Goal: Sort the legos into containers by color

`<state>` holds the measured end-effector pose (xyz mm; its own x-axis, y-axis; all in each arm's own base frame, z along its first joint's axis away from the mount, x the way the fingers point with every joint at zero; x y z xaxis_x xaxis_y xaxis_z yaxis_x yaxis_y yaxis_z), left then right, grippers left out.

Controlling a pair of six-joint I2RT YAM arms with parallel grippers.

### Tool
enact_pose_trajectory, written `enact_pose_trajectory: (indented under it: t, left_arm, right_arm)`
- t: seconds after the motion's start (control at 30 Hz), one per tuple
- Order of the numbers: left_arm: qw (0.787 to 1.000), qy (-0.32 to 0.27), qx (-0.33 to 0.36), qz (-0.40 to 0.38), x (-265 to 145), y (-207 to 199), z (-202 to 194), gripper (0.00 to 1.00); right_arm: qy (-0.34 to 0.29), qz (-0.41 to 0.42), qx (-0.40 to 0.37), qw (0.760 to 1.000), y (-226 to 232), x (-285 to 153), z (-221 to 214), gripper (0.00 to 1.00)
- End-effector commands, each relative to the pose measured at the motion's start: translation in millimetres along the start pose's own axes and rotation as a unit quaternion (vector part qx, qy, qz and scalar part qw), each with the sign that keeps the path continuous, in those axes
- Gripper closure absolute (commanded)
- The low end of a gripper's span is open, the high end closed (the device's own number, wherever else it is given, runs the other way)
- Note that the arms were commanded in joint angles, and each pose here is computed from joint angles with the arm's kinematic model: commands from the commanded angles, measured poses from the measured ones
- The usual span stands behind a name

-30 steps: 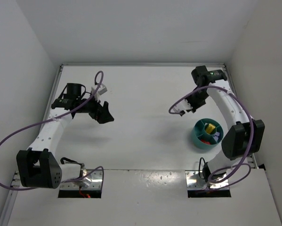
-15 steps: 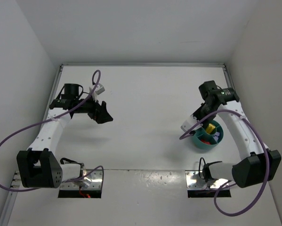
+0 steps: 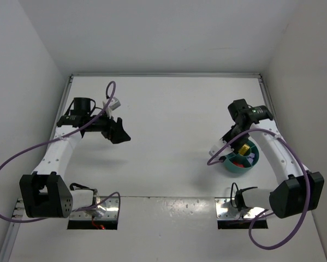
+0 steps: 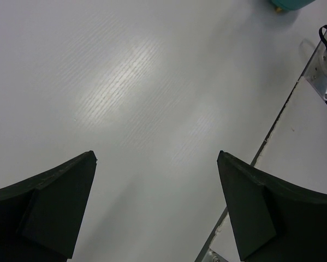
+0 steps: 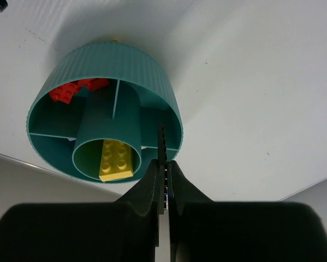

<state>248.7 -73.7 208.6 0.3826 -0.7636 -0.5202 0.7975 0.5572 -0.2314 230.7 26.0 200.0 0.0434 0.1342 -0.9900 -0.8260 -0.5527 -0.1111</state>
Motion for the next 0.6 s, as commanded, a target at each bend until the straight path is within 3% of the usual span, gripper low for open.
enact_pose_trajectory:
  t: [0.0, 0.4, 0.57]
  left_arm:
    - [1.000, -0.023, 0.020, -0.003, -7.2, -2.5, 6.4, 0.00]
    - [0.999, -0.031, 0.016, -0.003, -10.8, -4.3, 3.4, 0.00]
    - [0.999, -0.033, 0.020, -0.001, -12.2, -5.6, 4.6, 0.00]
  right_arm:
    - [-0.030, 0.032, -0.355, 0.934, -7.9, 7.1, 22.2, 1.00]
    - [-0.031, 0.049, -0.401, 0.914, -9.3, 17.3, 21.1, 0.89]
    - [-0.032, 0.049, -0.414, 0.908, -13.7, 23.7, 19.8, 0.89]
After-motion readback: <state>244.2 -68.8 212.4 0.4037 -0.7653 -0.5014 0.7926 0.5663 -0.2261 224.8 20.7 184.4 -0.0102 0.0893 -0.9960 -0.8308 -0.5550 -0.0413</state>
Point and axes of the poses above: each gripper's point midway between its finger pads, its own x axis out along the fingers, its own y axis along the line the jaws close on, z = x × y, the point moved 6 cm from there along -x, back along the fingers, and after that the axes turned 8 degrees about x, right-handed, at the moved point
